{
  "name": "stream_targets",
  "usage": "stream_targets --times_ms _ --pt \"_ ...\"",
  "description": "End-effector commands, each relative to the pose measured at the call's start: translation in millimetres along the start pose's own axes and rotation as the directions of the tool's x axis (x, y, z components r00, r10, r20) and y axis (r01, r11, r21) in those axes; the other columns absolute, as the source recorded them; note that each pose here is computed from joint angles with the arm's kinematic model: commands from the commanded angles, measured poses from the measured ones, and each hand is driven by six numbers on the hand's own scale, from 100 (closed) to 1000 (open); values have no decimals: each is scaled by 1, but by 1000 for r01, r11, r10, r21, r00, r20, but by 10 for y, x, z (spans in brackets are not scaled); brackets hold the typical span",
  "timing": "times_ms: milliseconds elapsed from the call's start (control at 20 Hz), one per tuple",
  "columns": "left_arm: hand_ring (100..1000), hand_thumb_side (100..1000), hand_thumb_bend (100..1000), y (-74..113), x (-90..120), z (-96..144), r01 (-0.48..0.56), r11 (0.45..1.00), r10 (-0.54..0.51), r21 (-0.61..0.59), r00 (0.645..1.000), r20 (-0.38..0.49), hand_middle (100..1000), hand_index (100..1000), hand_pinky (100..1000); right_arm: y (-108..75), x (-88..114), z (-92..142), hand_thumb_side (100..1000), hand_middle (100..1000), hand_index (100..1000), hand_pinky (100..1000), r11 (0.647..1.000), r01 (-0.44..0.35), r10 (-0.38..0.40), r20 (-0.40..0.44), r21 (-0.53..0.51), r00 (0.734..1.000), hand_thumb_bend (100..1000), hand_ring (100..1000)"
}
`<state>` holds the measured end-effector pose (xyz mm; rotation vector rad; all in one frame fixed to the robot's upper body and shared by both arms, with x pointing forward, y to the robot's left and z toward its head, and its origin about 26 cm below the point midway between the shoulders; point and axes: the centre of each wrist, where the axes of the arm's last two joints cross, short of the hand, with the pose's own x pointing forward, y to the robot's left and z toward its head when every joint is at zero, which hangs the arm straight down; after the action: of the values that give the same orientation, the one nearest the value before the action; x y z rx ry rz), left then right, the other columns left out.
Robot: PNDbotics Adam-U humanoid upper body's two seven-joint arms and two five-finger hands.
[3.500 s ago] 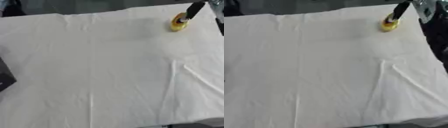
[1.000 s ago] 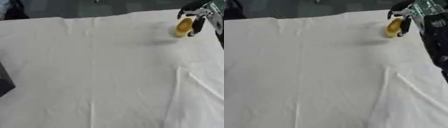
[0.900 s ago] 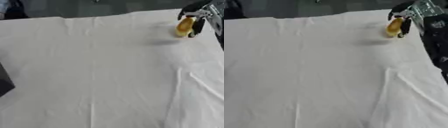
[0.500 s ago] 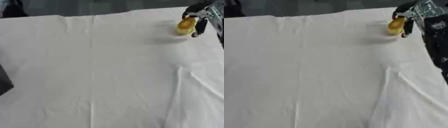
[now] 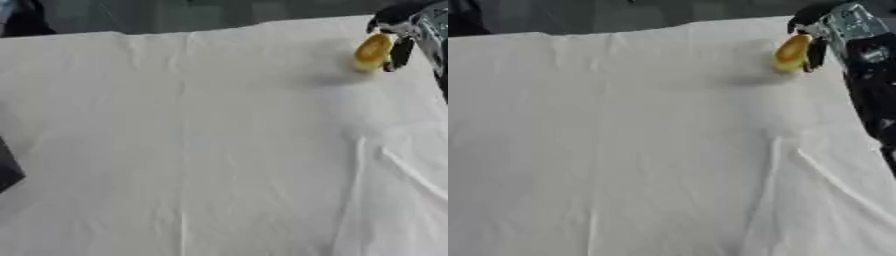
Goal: Pick up the objects with one hand, pass them to the other hand, and then place them into the box on the other side of the table.
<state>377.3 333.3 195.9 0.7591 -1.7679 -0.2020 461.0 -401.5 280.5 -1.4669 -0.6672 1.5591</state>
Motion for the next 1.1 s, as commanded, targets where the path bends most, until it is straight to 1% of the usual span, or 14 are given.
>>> stream_targets --times_ms 50,250,600,850,1100 --pt "763 452 703 158 78 -47 18 999 -19 32 999 31 766 743 801 -92 -213 72 100 918 891 1000 999 -15 13 -62 -37 998 474 934" --pt "763 452 700 160 82 -47 14 999 -15 33 999 31 766 742 802 -42 -226 58 100 916 891 1000 999 -23 21 -84 -23 996 473 932" --pt "763 453 696 163 80 -45 6 999 -7 37 1000 29 766 742 803 -9 -240 46 100 909 885 1000 999 -32 31 -108 -9 994 460 927" --pt "763 454 693 163 75 -45 2 999 -4 39 1000 28 766 739 803 -16 -233 42 100 875 872 994 1000 -21 18 -119 -21 993 431 908" --pt "762 454 691 159 55 -38 1 999 -2 41 1000 22 766 738 804 -25 -238 43 100 818 852 984 999 6 -11 -137 -42 990 406 873"
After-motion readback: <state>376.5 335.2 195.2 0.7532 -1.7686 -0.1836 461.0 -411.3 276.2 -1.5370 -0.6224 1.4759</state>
